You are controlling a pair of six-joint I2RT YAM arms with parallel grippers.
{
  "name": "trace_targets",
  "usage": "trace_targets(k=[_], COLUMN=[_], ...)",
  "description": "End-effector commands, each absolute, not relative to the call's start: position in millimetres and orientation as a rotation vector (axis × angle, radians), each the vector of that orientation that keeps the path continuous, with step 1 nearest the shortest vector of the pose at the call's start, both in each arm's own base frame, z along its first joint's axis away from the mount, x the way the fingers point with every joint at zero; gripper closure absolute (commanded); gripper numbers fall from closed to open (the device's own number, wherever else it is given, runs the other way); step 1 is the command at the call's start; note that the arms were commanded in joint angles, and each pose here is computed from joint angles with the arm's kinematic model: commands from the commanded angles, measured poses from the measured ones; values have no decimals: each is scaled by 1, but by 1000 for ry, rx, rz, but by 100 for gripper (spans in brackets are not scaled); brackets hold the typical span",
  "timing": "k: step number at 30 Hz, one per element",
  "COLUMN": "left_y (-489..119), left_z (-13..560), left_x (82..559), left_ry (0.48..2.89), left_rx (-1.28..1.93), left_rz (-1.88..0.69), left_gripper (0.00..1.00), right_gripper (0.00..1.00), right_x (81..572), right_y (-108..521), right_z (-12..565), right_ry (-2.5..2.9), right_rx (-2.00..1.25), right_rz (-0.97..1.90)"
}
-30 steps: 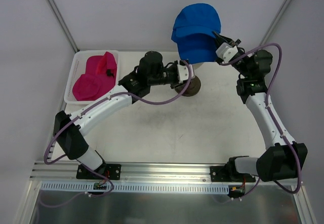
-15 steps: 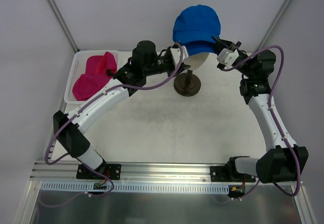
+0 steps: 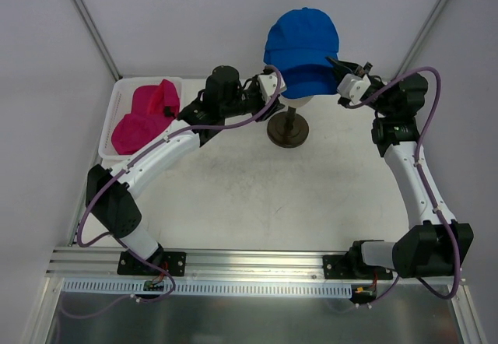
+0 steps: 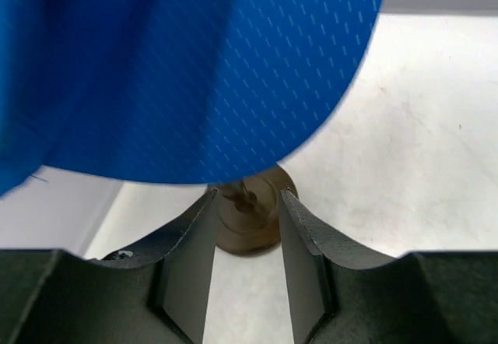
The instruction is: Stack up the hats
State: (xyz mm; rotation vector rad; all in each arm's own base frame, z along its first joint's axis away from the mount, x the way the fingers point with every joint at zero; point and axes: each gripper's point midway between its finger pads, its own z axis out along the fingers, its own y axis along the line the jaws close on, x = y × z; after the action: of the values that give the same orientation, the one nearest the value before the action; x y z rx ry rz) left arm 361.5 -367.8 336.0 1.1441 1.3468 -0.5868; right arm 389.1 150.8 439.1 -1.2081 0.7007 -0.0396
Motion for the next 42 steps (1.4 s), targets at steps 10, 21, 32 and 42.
trace_targets(k=[10, 21, 32, 42], left_y=[-363, -359, -335, -322], left_z=[349, 332, 293, 284], left_x=[355, 348, 324, 322], left_ry=[1327, 1359, 1426, 1472], left_rx=[1103, 1117, 1152, 1121], left_rz=[-590, -601, -591, -583], left_gripper=[60, 60, 60, 59], right_gripper=[100, 100, 100, 100], right_x=[377, 373, 368, 372], right_y=[159, 158, 150, 148], right_z=[333, 292, 259, 234], right_ry=[992, 1052, 1078, 1109], right_rx=[-1322, -1355, -1404, -1447], right_rz=[264, 319, 328, 333])
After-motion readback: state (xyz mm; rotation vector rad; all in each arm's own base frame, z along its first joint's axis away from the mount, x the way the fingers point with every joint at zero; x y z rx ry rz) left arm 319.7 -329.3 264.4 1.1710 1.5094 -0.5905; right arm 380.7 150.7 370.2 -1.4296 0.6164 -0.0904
